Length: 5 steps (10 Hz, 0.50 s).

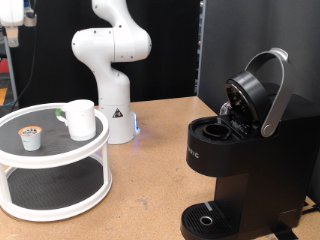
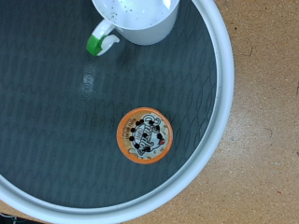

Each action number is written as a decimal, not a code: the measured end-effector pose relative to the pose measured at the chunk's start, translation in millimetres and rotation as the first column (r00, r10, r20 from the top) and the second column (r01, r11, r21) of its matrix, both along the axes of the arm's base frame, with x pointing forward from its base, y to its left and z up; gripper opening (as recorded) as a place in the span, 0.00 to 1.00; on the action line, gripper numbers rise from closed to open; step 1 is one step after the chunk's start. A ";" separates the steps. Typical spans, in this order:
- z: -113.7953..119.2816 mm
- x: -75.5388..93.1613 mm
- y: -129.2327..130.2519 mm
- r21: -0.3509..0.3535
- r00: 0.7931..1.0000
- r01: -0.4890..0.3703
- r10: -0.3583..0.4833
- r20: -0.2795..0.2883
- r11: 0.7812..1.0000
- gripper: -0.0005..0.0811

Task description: Make a cup of coffee with the keurig machine

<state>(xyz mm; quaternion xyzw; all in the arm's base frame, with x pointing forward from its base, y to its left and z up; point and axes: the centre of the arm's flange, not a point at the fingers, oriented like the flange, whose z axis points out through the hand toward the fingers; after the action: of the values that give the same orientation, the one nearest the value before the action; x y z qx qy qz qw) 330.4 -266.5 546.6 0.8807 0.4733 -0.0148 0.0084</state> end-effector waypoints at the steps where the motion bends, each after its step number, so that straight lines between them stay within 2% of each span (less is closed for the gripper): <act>1: -7.8 2.1 1.8 -0.004 1.000 -0.009 0.009 0.011 1.000 0.99; 5: -61.6 3.9 7.7 -0.046 0.999 -0.040 0.041 0.035 0.998 0.99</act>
<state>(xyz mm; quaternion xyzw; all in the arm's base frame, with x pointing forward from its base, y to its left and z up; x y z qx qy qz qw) 334.3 -258.9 485.0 0.8706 0.4905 -0.0092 0.0371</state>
